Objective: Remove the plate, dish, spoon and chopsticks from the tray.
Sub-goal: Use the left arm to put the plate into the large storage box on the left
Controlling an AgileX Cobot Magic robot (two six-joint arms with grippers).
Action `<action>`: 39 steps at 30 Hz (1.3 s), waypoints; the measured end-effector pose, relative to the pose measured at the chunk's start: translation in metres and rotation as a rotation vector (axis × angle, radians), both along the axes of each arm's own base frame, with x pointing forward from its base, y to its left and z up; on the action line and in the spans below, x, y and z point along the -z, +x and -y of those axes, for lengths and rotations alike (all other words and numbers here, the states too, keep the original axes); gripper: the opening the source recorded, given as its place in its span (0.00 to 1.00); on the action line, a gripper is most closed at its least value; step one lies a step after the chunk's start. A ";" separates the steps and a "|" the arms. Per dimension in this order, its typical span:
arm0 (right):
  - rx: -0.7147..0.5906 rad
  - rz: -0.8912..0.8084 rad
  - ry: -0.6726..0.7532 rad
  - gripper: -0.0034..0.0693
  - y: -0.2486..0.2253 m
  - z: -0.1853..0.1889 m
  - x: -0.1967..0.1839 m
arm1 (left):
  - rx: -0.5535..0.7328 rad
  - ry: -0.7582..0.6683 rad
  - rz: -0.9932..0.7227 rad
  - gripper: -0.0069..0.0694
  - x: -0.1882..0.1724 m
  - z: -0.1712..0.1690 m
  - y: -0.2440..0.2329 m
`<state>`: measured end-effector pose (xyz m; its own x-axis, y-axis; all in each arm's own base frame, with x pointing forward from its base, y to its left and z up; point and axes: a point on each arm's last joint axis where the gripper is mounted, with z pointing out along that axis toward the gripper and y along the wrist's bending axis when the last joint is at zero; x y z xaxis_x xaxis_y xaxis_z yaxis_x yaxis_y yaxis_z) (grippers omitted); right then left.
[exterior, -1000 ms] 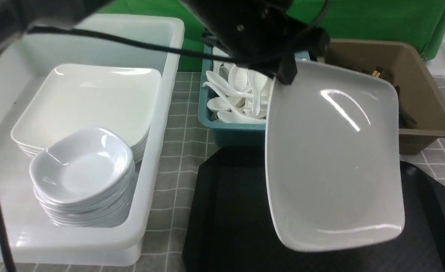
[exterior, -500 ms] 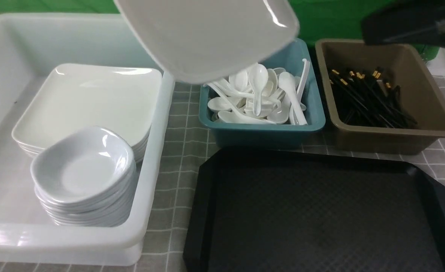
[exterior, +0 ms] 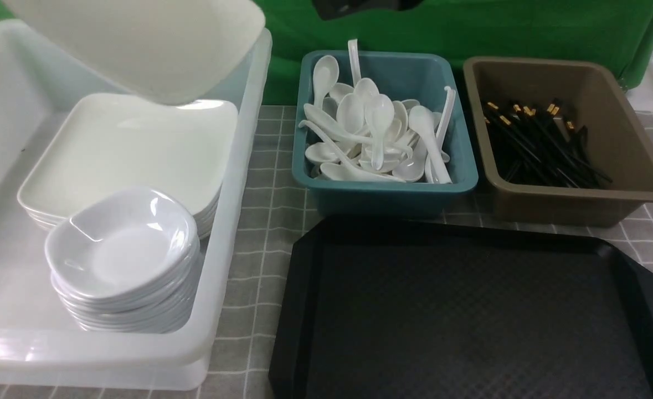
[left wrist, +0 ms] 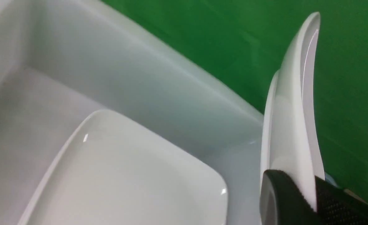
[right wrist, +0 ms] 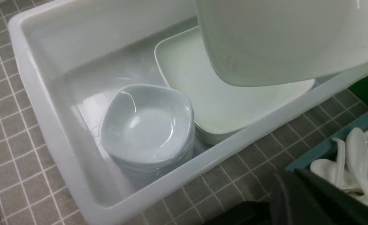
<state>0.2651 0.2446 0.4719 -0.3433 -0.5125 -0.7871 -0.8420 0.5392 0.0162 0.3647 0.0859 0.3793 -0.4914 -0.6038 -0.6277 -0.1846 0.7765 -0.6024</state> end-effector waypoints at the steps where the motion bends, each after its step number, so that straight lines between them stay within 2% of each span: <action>1: -0.002 -0.006 -0.009 0.08 0.003 -0.002 0.003 | -0.024 -0.007 -0.009 0.13 0.012 -0.002 0.001; 5: -0.003 -0.021 -0.038 0.08 0.007 -0.005 0.009 | -0.127 -0.015 -0.027 0.13 0.050 -0.009 0.000; 11: 0.000 -0.019 -0.042 0.08 0.007 -0.005 0.008 | -0.151 -0.021 -0.080 0.13 0.090 -0.010 -0.003; 15: 0.005 -0.020 -0.038 0.08 0.008 -0.005 0.009 | -0.134 -0.038 -0.124 0.13 0.104 -0.009 -0.002; 25: 0.019 -0.046 -0.040 0.08 0.012 -0.009 0.015 | -0.121 0.014 -0.197 0.14 0.112 -0.011 -0.005; 31: 0.020 -0.050 -0.041 0.08 0.012 -0.009 0.015 | -0.130 0.094 -0.286 0.26 0.119 -0.016 -0.010; 36: 0.029 -0.060 -0.035 0.08 0.012 -0.009 0.015 | -0.127 0.124 -0.339 0.48 0.122 -0.017 -0.014; 37: 0.030 -0.060 -0.035 0.08 0.012 -0.009 0.015 | -0.125 0.124 -0.342 0.50 0.123 -0.017 -0.014; 39: 0.034 -0.065 -0.032 0.08 0.012 -0.009 0.015 | -0.107 0.123 -0.363 0.62 0.124 -0.016 -0.016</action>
<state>0.2771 0.2533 0.4565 -0.4106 -0.5244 -0.7459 -0.8209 0.5687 0.0521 0.3488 0.1020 0.2556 -0.6330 -0.5949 -0.4955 -0.4520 0.8036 -0.3873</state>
